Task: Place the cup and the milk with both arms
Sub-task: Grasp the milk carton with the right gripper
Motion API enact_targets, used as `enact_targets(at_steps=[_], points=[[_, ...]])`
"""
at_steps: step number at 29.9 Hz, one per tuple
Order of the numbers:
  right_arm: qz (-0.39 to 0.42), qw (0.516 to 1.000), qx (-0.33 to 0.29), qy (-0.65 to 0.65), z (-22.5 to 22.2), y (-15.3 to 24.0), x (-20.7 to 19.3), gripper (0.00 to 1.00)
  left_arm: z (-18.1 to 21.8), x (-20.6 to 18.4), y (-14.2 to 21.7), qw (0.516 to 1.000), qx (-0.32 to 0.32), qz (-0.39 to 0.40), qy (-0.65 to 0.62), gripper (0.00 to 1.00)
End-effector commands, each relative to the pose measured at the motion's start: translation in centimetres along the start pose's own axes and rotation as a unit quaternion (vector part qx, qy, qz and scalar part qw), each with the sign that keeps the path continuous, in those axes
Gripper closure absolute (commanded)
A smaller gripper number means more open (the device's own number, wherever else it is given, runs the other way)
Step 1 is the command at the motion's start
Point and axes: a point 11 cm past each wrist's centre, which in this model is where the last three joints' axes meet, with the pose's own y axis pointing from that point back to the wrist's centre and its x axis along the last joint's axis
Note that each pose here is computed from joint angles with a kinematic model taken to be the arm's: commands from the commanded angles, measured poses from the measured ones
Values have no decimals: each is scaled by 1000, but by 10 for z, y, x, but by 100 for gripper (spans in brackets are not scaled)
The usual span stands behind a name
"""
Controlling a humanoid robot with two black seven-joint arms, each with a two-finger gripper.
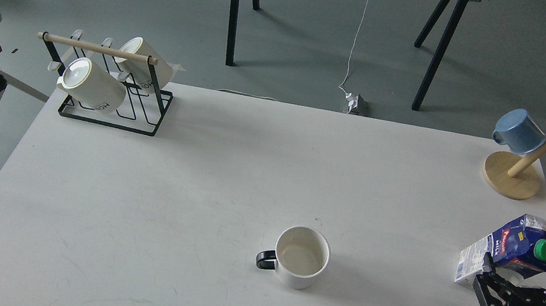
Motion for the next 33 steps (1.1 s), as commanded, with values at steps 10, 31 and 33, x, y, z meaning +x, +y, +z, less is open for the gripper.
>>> enact_targets(at_steps=[10, 31, 33], points=[[2, 999, 26, -28, 9, -9, 10, 3, 0, 0, 0, 1000, 0, 0, -1, 0], [-9, 999, 40, -17, 3, -13, 6, 52, -3, 0, 2, 1000, 4, 1, -1, 0], [-11, 999, 38, -13, 4, -13, 5, 54, -4, 1, 2, 1000, 5, 1, -1, 0]])
